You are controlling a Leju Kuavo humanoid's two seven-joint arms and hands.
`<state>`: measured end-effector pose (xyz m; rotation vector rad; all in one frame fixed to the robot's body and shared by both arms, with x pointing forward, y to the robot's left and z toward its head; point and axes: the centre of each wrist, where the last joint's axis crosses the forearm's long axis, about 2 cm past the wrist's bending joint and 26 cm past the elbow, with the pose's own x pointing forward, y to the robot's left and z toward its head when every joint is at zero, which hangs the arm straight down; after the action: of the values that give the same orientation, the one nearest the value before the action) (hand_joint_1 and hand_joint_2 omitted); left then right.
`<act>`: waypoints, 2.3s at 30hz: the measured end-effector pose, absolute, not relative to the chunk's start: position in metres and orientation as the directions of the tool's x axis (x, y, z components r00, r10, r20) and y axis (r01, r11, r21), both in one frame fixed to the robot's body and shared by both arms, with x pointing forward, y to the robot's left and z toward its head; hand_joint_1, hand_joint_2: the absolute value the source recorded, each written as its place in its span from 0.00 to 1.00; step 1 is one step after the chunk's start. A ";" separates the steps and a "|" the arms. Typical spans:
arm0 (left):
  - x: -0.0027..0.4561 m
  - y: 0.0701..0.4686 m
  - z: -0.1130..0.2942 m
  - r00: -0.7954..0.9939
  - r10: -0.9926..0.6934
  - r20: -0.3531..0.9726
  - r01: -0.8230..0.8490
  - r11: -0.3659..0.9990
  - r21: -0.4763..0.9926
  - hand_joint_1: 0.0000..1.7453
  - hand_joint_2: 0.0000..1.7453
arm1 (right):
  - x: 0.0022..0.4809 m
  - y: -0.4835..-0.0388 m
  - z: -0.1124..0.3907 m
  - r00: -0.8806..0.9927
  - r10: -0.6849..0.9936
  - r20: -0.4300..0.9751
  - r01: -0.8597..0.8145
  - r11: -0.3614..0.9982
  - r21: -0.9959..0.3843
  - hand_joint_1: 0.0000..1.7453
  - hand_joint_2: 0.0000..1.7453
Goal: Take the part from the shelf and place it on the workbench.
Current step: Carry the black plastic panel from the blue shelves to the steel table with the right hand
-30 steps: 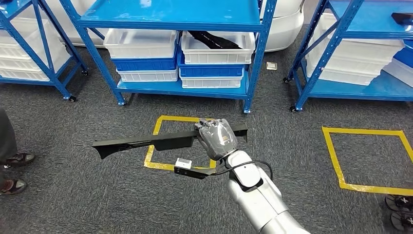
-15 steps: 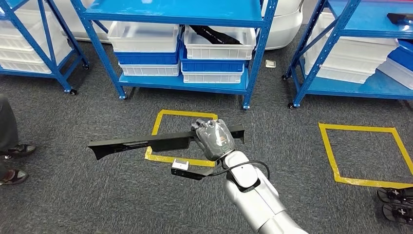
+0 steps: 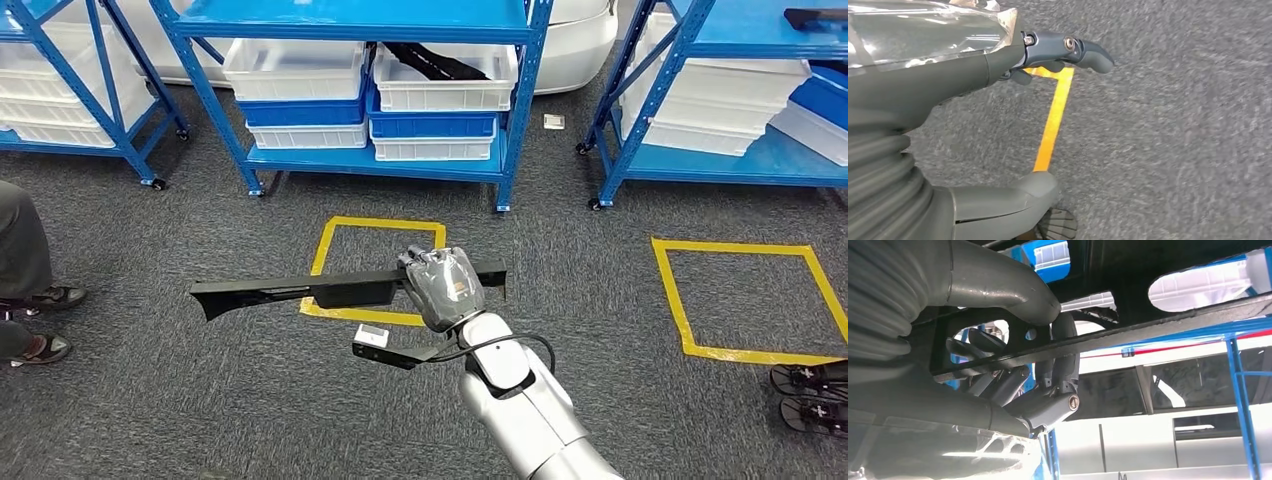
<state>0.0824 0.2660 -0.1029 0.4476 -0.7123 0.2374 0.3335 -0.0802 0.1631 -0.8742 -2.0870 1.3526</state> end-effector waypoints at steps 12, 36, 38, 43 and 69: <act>0.081 0.269 -0.103 0.731 0.049 0.681 -0.354 0.880 0.316 0.00 1.00 | 0.334 -0.078 0.168 -0.665 0.744 0.070 0.250 0.310 -0.917 1.00 1.00; 0.082 0.270 -0.103 0.730 0.049 0.681 -0.353 0.881 0.315 0.00 1.00 | 0.337 -0.090 0.166 -0.639 0.766 0.075 0.265 0.310 -0.913 1.00 1.00; 0.083 0.270 -0.103 0.729 0.050 0.683 -0.355 0.880 0.315 0.00 1.00 | 0.338 -0.091 0.167 -0.635 0.769 0.077 0.267 0.312 -0.912 1.00 1.00; 0.083 0.271 -0.103 0.727 0.051 0.684 -0.358 0.879 0.315 0.00 1.00 | 0.343 -0.095 0.173 -0.620 0.780 0.078 0.295 0.324 -0.899 1.00 1.00; 0.077 0.270 -0.104 0.718 0.006 0.696 -0.342 0.874 0.345 0.00 1.00 | 0.354 -0.122 0.176 -0.570 0.814 0.115 0.342 0.362 -0.867 1.00 1.00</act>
<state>0.0765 0.2702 -0.1040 0.4795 -0.7514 0.2010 0.3541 -0.1221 0.1762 -0.9982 -2.0871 1.1411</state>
